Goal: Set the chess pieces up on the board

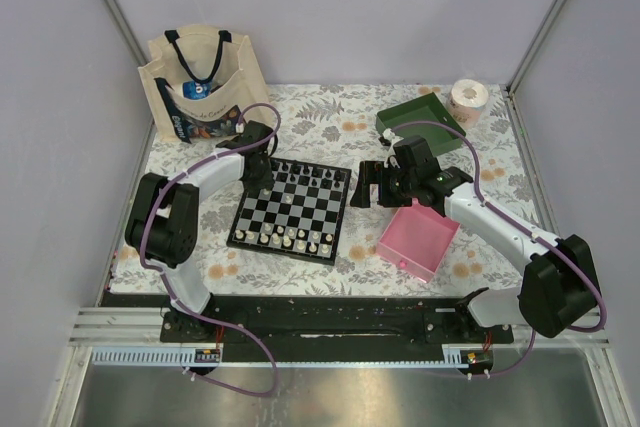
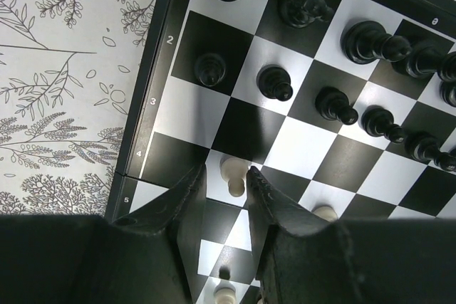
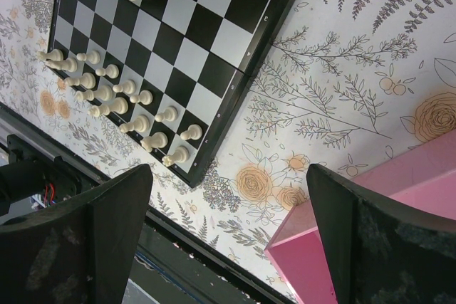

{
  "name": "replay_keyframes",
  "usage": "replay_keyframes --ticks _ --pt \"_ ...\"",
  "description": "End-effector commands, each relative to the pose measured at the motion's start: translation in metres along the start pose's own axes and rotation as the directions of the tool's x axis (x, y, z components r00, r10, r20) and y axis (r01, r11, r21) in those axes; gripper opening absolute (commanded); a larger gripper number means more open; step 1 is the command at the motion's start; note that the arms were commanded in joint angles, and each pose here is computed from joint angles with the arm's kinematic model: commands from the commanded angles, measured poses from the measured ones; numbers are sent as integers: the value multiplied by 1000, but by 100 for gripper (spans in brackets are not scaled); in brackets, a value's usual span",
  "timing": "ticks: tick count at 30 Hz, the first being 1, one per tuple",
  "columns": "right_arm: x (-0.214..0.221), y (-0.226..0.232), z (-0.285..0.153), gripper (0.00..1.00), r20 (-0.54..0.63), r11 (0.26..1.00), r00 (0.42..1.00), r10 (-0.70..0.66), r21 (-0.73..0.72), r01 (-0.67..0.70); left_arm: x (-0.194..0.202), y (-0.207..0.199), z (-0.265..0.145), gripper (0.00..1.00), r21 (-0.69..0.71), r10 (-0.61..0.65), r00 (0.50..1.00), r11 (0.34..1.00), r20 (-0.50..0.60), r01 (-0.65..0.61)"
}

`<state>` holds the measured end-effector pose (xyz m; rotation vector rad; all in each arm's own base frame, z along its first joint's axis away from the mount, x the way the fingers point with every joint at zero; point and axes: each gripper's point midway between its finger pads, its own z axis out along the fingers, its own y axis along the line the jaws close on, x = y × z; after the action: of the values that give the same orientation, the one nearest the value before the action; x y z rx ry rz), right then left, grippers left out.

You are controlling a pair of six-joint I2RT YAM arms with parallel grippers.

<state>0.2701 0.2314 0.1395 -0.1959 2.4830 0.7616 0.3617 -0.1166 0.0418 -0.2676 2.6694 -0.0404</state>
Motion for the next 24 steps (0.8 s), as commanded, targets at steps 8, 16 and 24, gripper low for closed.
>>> replay_keyframes --ticks 8,16,24 --pt "-16 16 -6 99 42 998 999 -18 -54 20 -19 -15 -7 23 41 -13 998 999 55 10" --pt "-15 16 -5 99 36 998 999 -15 -55 17 -20 -13 -22 7 54 -17 996 998 87 12" --pt "-16 17 -5 99 40 999 999 -6 -53 8 1 11 -49 2 27 -34 992 999 120 31"
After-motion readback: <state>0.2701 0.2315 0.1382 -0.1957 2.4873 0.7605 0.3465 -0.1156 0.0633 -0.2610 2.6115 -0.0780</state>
